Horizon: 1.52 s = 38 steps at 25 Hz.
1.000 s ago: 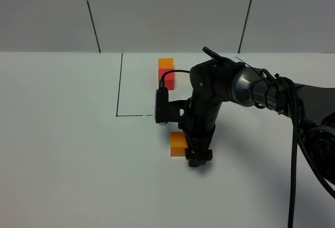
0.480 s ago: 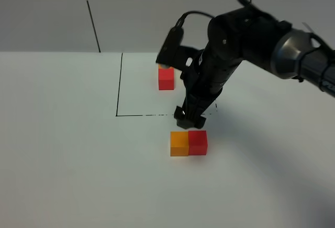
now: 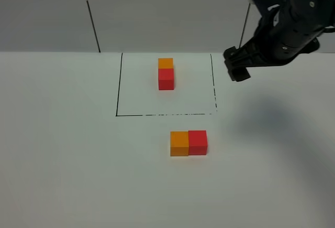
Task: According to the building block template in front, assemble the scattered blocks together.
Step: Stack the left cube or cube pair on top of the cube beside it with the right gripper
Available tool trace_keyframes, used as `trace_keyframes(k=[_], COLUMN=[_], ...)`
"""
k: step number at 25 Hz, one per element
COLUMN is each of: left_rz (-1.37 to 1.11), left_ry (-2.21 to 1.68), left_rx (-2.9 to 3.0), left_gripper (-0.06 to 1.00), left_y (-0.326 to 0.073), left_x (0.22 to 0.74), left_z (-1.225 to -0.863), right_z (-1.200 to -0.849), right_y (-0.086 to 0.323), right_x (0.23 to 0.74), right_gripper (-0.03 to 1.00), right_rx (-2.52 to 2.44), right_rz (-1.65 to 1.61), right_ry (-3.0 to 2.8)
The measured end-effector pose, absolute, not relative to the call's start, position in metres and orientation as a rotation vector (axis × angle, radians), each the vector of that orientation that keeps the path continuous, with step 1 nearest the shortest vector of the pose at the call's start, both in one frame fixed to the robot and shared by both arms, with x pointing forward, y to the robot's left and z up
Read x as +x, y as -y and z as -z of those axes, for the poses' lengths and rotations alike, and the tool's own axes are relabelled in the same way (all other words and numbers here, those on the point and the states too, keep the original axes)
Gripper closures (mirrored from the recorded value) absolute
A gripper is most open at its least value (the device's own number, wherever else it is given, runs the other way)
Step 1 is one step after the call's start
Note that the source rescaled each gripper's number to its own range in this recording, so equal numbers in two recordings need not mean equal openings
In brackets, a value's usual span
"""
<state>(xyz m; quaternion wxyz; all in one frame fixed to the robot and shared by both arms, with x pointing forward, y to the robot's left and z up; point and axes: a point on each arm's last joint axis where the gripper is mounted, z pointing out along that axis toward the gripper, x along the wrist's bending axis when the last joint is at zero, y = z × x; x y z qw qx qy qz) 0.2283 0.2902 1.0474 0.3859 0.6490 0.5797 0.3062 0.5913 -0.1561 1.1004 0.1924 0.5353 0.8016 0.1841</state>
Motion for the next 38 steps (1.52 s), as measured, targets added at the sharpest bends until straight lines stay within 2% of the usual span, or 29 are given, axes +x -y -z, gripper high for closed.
trace_keyframes(k=[6, 11, 20, 27, 38], left_rz=[-0.780, -0.781, -0.780, -0.780, -0.780], left_ry=[-1.476, -1.475, -1.475, -1.475, -1.475], left_rx=[1.653, 1.654, 1.654, 1.654, 1.654], left_gripper=[0.05, 0.05, 0.05, 0.05, 0.05], left_y=[-0.290, -0.290, -0.290, -0.290, -0.290], left_x=[0.228, 0.228, 0.228, 0.228, 0.228], left_z=[-1.047, -1.047, -1.047, -1.047, -1.047], right_z=[-1.095, -1.083, -1.004, -0.981, -0.965], right_y=[0.166, 0.137, 0.069, 0.034, 0.016], right_x=[0.581, 0.581, 0.601, 0.630, 0.638], right_gripper=[-0.03, -0.03, -0.03, -0.03, 0.01], right_rx=[1.437, 1.006, 0.429, 0.336, 0.270], right_rz=[-0.499, -0.459, -0.297, -0.107, -0.176], right_ry=[-2.275, -2.461, -2.700, -2.888, -2.987])
